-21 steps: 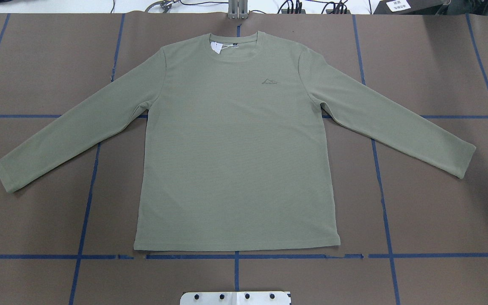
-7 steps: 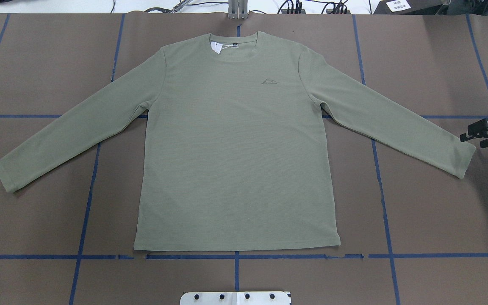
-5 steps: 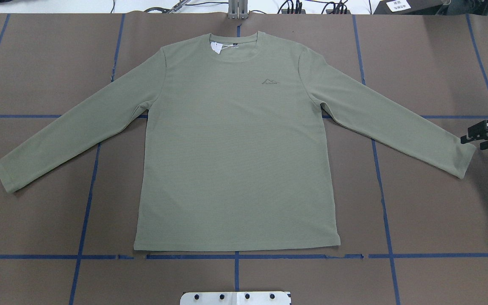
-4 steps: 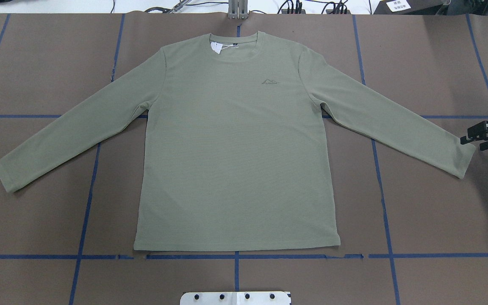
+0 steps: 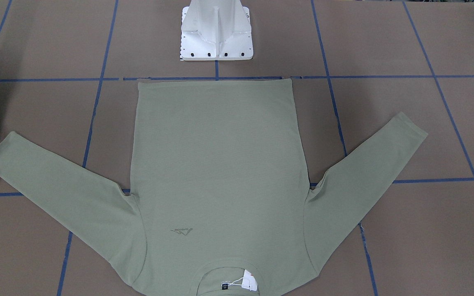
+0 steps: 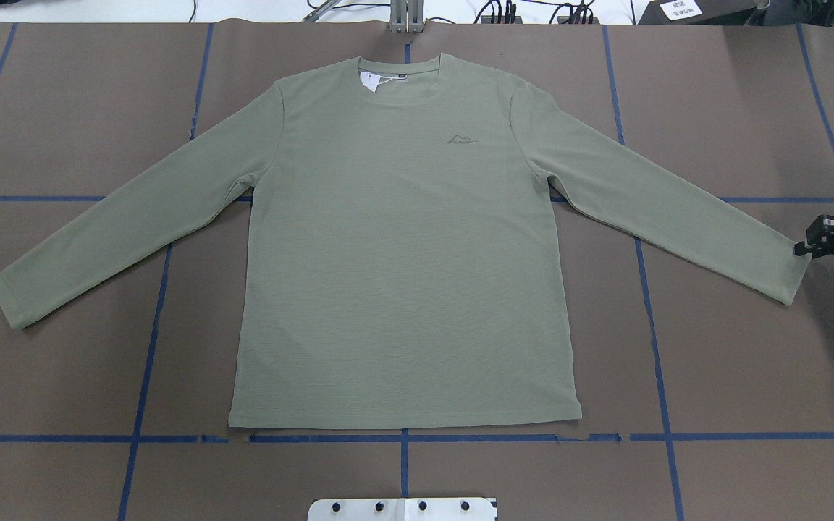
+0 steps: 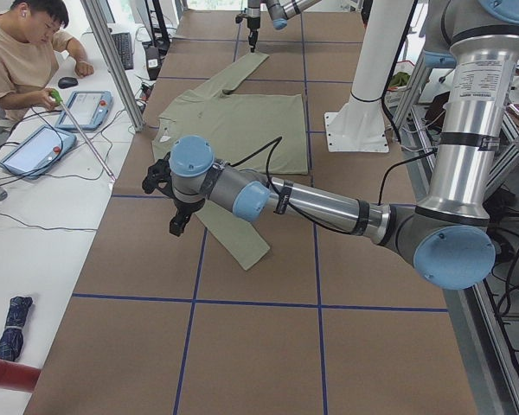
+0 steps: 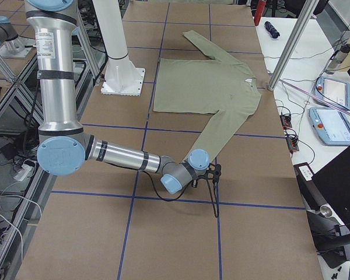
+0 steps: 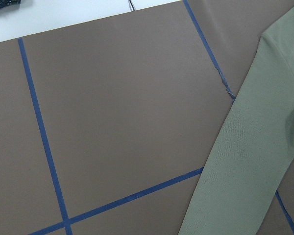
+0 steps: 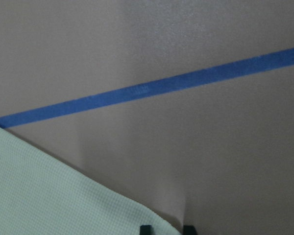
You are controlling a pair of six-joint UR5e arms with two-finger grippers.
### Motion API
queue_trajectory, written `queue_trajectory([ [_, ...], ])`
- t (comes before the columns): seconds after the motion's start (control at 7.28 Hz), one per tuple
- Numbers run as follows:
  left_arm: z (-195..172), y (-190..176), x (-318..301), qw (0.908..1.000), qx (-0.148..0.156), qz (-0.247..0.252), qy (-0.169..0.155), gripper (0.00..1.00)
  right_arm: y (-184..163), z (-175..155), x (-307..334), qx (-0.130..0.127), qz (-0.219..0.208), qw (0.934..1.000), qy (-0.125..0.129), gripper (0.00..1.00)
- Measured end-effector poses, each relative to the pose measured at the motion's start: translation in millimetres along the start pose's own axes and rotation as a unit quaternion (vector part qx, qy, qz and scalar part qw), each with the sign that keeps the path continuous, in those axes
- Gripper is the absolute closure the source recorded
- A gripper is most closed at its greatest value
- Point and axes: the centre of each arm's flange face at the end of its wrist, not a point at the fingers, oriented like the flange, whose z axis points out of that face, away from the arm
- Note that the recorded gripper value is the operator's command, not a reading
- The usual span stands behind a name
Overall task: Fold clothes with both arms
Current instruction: 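Move the right gripper in toward the cuff of the nearby sleeve, then grasp the sleeve cuff with the right gripper and lift it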
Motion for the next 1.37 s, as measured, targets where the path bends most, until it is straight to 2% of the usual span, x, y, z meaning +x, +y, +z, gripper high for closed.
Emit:
queue_trajectory([
  [0.27, -1, -2, 1, 1.0000, 0.001, 0.001, 0.000, 0.00, 2, -5, -10, -0.008, -0.008, 0.9998, -0.015, 1.00],
  [0.55, -2, -4, 3, 1.0000, 0.003, 0.003, 0.001, 0.00, 5, -22, -45, -0.015, -0.027, 0.9984, -0.047, 1.00],
  [0.69, -3, -4, 5, 1.0000, 0.004, 0.003, 0.001, 0.00, 5, -33, -82, -0.018, -0.026, 0.9971, -0.070, 1.00],
  [0.96, -7, -4, 9, 1.0000, 0.007, 0.006, 0.001, 0.00, 2, -28, -227, -0.042, 0.010, 0.9922, -0.117, 1.00],
  [1.1, -8, -4, 10, 1.0000, 0.008, 0.006, 0.001, 0.00, 4, -15, -321, -0.041, 0.038, 0.9895, -0.133, 1.00],
  [1.37, -8, -4, 10, 0.9999, 0.008, 0.006, 0.001, 0.00, 12, -10, -529, 0.000, 0.097, 0.9844, -0.147, 1.00],
])
